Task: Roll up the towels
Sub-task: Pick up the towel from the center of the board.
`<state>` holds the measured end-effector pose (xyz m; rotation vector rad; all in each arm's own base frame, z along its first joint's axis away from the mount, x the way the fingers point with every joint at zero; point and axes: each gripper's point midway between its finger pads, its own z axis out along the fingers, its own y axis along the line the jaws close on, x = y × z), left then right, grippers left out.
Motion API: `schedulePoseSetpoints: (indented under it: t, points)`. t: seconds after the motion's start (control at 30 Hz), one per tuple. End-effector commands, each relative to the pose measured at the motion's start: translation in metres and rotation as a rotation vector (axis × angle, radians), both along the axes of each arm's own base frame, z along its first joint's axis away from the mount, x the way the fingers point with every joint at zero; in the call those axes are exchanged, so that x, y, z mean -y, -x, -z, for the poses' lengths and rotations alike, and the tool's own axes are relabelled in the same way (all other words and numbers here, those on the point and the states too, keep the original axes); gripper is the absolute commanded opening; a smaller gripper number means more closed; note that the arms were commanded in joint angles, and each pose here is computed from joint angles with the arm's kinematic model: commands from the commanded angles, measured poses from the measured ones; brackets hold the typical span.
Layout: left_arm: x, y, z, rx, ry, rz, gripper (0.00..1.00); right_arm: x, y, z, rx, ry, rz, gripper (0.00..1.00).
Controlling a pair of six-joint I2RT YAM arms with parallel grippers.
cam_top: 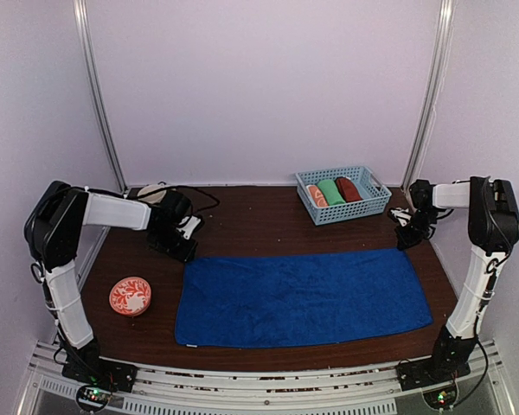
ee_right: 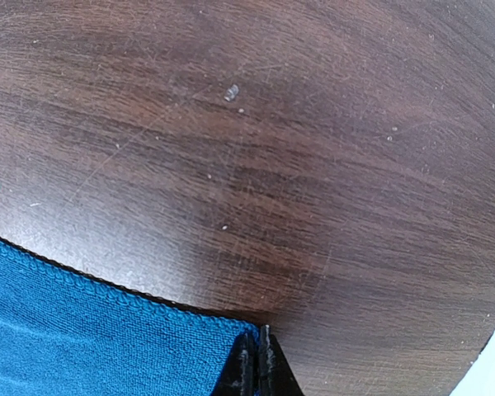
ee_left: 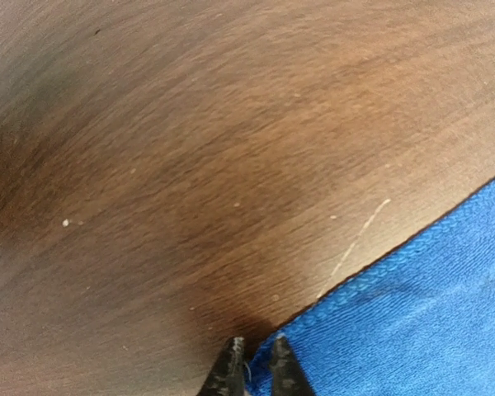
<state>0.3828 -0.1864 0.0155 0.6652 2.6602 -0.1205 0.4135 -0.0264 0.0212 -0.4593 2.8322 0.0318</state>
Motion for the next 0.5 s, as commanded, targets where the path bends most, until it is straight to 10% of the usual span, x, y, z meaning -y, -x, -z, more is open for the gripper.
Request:
schedulePoseSetpoints:
  t: [0.0, 0.47]
  points:
    - [-0.025, 0.022, 0.032, -0.099, -0.142, -0.025, 0.0, -0.006, -0.003, 0.005, -0.01, -0.032, 0.001, 0.02]
    - [-0.007, -0.049, -0.075, 0.226, -0.033, -0.073, 0.0, -0.001, -0.046, -0.048, 0.132, -0.014, 0.002, 0.0]
